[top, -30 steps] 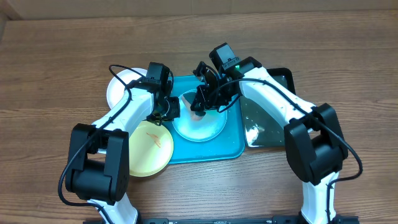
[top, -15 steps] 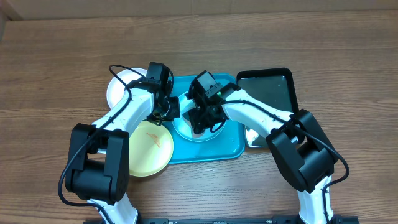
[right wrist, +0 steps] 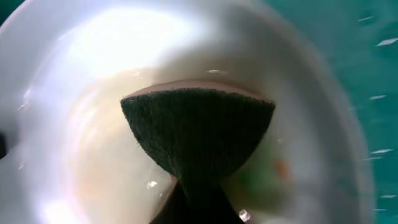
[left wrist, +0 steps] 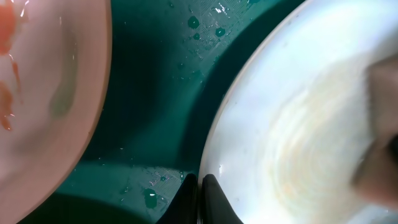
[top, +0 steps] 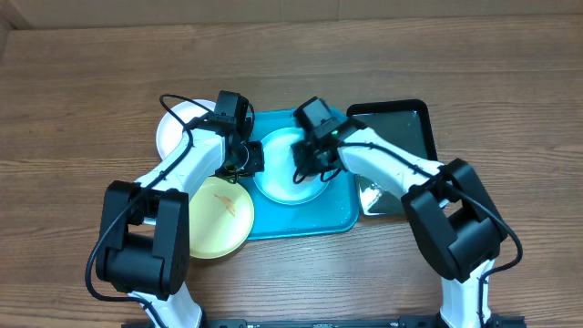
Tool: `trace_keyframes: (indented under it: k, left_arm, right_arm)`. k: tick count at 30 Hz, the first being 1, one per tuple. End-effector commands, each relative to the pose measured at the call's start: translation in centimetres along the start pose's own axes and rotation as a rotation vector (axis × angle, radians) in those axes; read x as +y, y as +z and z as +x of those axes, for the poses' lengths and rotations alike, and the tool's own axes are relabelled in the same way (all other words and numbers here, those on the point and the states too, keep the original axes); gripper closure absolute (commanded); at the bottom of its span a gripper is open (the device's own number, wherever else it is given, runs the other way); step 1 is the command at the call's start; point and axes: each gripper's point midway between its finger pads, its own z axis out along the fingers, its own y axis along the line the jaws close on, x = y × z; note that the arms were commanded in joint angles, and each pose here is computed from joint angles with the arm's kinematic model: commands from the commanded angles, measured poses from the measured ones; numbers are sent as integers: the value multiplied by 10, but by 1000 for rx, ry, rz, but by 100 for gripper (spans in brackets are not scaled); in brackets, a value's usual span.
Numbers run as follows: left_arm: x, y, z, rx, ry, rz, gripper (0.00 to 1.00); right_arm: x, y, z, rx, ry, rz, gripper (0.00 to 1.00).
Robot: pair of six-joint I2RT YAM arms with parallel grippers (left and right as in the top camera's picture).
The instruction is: Clean dirty plates on tray and stack at the side
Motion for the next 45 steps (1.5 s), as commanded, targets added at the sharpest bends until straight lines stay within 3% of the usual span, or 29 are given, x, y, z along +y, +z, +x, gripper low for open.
trace_keyframes:
  k: [1,14,27,30,37,45]
  left_arm:
    - [0,2,-1,10,20,-6,96]
    - [0,2,-1,10,20,-6,96]
    - [0,2,-1,10,20,-6,96]
    - [0,2,-1,11,20,-7,96]
    - [0,2,-1,11,20,-6,96]
    - [0,2,-1,11,20,-6,96]
  right_arm:
    - [-46,5,0,-3,70,122,96]
    - [-87,-14,-24,-106,73,364,96]
    - [-68,-80,-78,-190,76,387,96]
    - [-52,-91,-75,-160,74,309,96]
    - [17,-83,-48,-2,9,-95,96]
    - [42,-62,-17,67,-41,-141,96]
